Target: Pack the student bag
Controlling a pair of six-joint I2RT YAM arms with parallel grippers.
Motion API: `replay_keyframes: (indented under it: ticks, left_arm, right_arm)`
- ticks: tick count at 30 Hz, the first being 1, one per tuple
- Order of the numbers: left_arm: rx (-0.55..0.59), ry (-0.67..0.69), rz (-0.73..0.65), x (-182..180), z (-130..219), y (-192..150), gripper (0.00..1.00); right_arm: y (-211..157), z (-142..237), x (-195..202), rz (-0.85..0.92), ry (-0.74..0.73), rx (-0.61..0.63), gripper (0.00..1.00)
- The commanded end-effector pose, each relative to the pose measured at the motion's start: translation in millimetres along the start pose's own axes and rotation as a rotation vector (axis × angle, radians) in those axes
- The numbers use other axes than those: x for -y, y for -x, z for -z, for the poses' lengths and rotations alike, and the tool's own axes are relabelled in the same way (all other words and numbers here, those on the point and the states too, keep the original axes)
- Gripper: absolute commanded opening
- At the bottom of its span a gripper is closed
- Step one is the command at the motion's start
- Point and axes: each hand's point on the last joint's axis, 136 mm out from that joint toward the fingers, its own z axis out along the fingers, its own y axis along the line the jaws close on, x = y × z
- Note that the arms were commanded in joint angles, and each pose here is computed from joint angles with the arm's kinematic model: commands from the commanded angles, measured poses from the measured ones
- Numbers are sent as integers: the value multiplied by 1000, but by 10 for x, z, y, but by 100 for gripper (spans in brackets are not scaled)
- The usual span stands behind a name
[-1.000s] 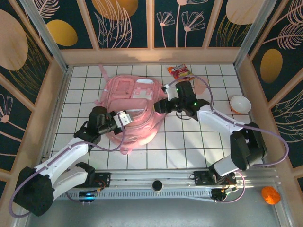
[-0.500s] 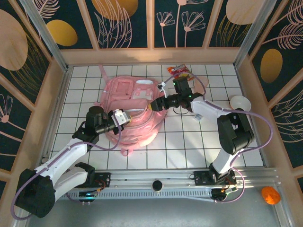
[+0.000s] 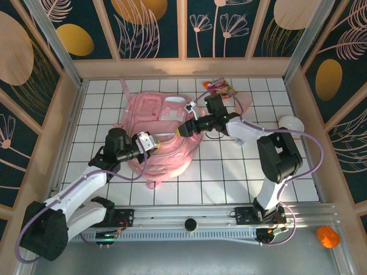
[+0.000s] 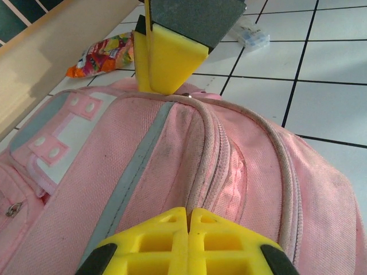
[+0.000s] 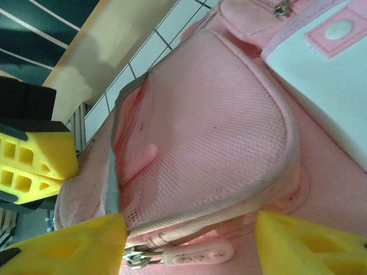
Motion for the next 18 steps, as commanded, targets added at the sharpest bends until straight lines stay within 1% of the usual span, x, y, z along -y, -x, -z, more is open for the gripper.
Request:
replay_keyframes:
  ticks: [1, 6, 9, 11, 14, 18]
  left_arm:
    - [129, 14, -63, -110, 29, 381, 0]
    - [119, 15, -66, -126, 5, 355, 0]
    - [118, 18, -69, -140, -1, 359, 0]
    - [116, 22, -71, -148, -3, 358, 0]
    - [116, 27, -75, -163, -1, 372, 0]
    - [122, 34, -81, -201, 11, 426, 0]
  right_arm:
    - [-97, -83, -244, 11, 77, -54, 59]
    - [-169, -29, -375, -5, 108, -87, 55]
    - [-223, -7, -390, -12, 97, -109, 54]
    - [-250, -2, -385, -13, 82, -120, 55]
    - [-289, -31, -395, -5, 59, -141, 59]
    - [-323, -85, -423, 11, 34, -172, 59]
